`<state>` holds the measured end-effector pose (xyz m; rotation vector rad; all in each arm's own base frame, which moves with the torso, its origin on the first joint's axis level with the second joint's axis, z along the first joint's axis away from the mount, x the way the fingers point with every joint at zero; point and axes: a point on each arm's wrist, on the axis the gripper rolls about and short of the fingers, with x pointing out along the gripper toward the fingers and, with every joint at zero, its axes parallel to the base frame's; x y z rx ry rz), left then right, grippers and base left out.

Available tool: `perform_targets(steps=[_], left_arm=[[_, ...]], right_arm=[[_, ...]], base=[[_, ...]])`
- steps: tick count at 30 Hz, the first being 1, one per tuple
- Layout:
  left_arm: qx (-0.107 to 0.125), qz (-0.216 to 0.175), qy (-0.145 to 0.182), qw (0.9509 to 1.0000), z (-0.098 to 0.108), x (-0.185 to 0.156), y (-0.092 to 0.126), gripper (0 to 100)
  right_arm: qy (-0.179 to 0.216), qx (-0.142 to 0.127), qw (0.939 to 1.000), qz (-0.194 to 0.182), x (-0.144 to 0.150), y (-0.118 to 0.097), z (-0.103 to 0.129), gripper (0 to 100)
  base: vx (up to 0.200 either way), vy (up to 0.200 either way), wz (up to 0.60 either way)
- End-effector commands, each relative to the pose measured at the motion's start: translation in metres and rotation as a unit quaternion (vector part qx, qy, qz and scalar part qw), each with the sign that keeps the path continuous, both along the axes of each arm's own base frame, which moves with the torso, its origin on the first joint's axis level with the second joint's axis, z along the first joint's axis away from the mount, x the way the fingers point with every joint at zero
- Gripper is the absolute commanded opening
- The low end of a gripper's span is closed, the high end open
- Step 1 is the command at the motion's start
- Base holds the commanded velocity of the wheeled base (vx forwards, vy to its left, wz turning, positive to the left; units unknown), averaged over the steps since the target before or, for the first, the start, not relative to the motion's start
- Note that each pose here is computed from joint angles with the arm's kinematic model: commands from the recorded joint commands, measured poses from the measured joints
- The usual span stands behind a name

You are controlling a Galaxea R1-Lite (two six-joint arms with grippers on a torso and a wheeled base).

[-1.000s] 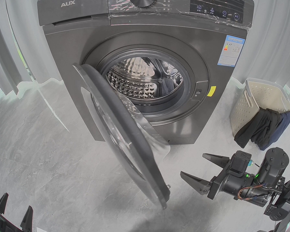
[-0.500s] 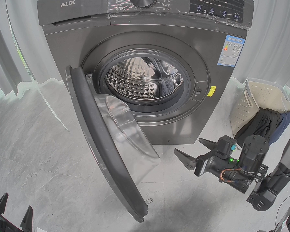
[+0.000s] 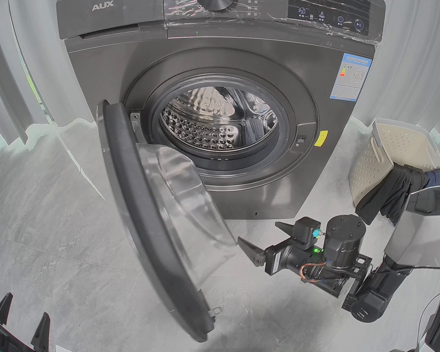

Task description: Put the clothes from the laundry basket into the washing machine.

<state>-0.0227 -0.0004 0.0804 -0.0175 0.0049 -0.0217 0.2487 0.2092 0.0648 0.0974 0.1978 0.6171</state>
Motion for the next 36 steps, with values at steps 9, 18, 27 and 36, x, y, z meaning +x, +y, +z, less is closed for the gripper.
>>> perform_targets(steps=[9, 18, 27, 36], left_arm=[[0.000, 0.000, -0.001, 1.0000, -0.005, 0.000, 0.000, 100], [0.000, 0.000, -0.002, 1.0000, -0.004, 0.000, 0.000, 100], [0.000, 0.000, -0.002, 1.0000, -0.004, 0.000, 0.000, 100], [0.000, 0.000, -0.002, 1.0000, -0.004, 0.000, 0.000, 100]], right_arm=[[-0.003, 0.001, 0.9993, 0.038, -0.013, 0.021, -0.002, 100], [-0.002, 0.000, 0.9995, 0.032, 0.008, 0.031, 0.005, 100], [0.002, -0.015, 0.9988, 0.046, 0.020, 0.054, -0.008, 100], [-0.020, 0.004, 0.9951, 0.096, 0.007, 0.088, -0.005, 100]], base=[[0.000, 0.000, 0.00], [-0.156, 0.000, 0.00], [-0.044, 0.000, 0.00], [0.000, 0.000, 0.00]])
